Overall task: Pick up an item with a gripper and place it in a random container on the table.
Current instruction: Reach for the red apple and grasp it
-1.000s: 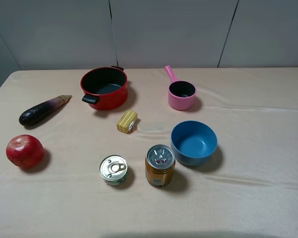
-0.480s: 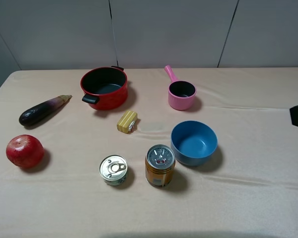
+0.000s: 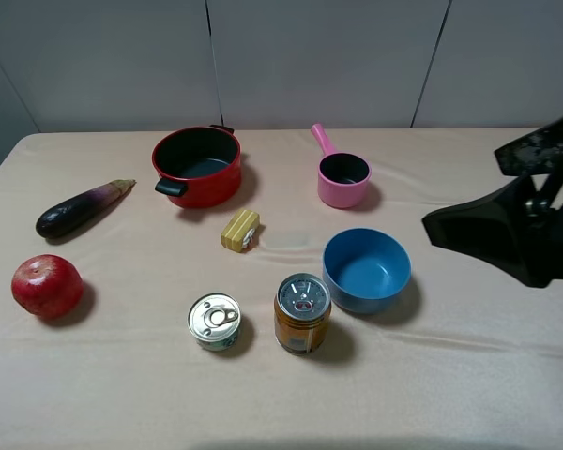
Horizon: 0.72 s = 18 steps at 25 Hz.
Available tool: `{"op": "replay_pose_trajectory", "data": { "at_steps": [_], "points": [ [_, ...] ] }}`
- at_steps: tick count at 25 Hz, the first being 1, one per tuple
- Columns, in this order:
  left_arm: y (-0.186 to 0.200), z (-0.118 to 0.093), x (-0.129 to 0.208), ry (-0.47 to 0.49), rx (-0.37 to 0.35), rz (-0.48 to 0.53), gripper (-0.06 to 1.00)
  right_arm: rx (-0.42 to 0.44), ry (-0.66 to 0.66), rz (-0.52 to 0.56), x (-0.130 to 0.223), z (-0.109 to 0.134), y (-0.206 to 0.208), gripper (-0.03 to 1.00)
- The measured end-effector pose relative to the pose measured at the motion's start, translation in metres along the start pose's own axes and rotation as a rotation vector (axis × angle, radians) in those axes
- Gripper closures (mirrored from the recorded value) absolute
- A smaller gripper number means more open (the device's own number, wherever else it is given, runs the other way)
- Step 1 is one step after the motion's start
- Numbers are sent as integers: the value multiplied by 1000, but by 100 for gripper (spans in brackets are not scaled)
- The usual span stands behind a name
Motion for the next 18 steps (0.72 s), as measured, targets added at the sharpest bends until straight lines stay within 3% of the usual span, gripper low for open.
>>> {"op": "replay_pose_trajectory", "data": {
  "at_steps": [18],
  "points": [
    [0,0,0,0,0,0,-4,-148,159,78,-50,63,-71,27]
  ]
}}
Point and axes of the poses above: a point on each arm's last joint axis where the gripper is mounted, y pointing back along that axis away from the gripper, z along the wrist's bending axis when the last joint is at zero, x = y × z, the point moved 7 cm from there along -y, pointing out along that axis toward the gripper, and after that the axes turned 1 degree about y, right-handed, at the moved point
